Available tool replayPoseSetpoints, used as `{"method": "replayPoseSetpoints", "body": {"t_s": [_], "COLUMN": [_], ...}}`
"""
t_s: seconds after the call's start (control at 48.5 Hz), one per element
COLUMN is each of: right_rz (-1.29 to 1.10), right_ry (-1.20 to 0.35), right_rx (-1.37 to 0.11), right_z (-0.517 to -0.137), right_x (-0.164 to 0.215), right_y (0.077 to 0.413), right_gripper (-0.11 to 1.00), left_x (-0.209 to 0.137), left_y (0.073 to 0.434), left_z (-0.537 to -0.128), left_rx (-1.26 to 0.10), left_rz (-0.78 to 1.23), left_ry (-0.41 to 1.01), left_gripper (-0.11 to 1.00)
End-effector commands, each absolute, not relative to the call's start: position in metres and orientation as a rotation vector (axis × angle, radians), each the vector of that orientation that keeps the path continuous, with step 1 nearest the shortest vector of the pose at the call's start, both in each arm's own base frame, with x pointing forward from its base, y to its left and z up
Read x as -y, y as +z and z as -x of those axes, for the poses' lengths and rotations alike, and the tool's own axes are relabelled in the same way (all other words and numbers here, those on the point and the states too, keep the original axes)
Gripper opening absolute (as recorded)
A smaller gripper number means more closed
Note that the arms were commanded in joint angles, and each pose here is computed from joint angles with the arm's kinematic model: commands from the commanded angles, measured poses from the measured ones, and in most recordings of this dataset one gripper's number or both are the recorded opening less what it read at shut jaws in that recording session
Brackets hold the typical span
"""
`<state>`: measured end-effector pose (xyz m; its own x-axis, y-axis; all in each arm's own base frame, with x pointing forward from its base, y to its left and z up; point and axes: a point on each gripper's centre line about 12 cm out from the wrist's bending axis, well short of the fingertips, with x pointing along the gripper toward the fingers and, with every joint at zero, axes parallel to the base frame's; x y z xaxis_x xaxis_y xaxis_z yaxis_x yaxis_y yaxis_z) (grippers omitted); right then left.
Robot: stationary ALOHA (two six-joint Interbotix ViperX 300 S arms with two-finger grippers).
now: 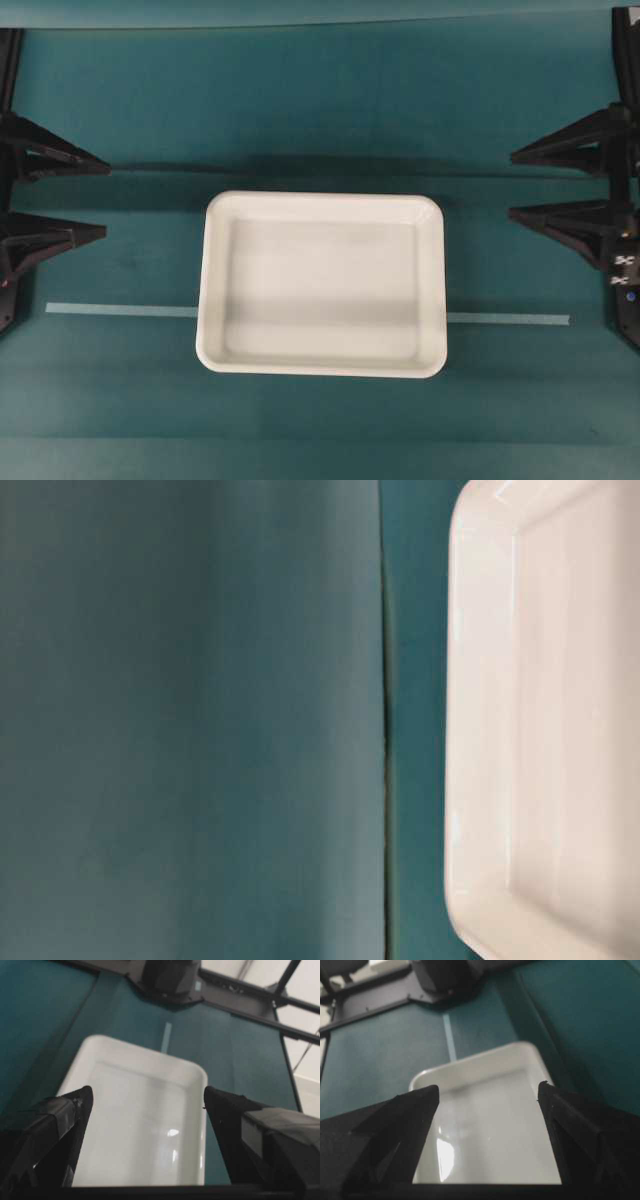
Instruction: Lift the white case with both hands.
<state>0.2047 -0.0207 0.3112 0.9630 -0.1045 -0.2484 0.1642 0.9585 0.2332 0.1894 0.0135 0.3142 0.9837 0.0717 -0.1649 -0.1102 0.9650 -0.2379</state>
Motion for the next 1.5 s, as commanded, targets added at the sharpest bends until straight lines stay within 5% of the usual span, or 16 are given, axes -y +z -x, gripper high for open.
{"method": "replayPoseSetpoints", "body": {"t_s": [0.0, 1.484], "right_rz": [-0.247, -0.249], "right_ry": [-0.133, -0.127], "right_rx": [-0.214, -0.223], "right_z": [-0.2062, -0.2090], "right_x": [0.0206, 0.0194], "right_y": [0.3182, 0.3142], "right_gripper": [0.86, 0.86], "left_x": [-0.0141, -0.0140], "left_y": [0.3236, 0.3232], "left_z": [-0.1925, -0.1901], "left_rx": [-0.138, -0.149], "left_rz": [0.238, 0.234], "left_ry": [0.092, 0.093], "left_gripper": [0.95, 0.93]}}
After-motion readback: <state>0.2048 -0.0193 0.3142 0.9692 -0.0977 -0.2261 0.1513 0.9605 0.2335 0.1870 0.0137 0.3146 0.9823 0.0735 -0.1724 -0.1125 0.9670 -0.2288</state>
